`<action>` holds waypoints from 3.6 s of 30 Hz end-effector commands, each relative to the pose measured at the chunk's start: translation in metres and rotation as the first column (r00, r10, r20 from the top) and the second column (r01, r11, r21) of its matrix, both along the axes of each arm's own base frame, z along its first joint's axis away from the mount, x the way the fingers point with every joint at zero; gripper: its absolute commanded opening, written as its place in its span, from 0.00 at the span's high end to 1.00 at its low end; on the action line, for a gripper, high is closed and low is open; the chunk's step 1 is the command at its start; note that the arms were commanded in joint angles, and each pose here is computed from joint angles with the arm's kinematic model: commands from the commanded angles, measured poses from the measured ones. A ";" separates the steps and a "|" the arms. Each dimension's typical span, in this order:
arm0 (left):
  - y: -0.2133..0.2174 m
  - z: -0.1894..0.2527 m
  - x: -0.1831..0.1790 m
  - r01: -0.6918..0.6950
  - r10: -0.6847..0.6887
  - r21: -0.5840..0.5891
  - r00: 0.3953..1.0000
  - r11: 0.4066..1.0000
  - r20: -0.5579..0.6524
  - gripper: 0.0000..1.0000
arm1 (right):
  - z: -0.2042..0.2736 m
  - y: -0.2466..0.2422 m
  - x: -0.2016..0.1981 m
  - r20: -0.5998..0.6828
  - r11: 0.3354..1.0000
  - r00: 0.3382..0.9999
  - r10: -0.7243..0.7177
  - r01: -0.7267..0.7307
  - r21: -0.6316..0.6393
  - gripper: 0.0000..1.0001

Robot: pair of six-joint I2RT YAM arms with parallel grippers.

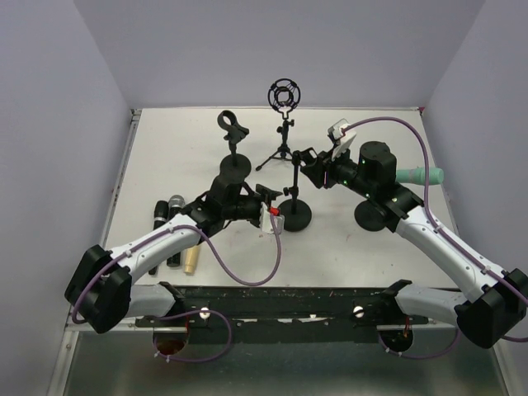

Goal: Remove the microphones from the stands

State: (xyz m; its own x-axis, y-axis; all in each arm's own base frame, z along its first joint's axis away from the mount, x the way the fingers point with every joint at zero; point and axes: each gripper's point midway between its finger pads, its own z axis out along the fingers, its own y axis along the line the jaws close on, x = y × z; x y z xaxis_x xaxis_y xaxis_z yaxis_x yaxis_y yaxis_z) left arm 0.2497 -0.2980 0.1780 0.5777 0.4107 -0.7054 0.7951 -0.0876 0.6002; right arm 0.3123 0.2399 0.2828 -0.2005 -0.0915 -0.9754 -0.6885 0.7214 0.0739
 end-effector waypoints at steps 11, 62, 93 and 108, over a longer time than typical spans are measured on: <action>-0.022 -0.011 0.050 -0.014 -0.027 0.097 0.915 0.995 0.402 0.40 | 0.018 0.005 0.006 0.038 0.997 0.999 -0.016 0.013 0.073 0.75; -0.003 0.031 0.055 -0.345 0.258 -0.043 0.771 0.937 -0.583 0.42 | 0.022 -0.005 0.009 0.046 0.996 0.997 -0.062 0.058 0.072 0.75; -0.035 0.000 0.047 -0.260 0.259 0.008 0.958 0.966 -0.128 0.61 | 0.026 -0.004 0.011 0.047 0.995 0.997 -0.067 0.064 0.080 0.76; -0.038 0.005 0.059 -0.368 0.352 -0.021 0.902 0.929 -0.249 0.97 | 0.025 -0.007 0.011 0.043 0.994 0.996 -0.081 0.078 0.079 0.76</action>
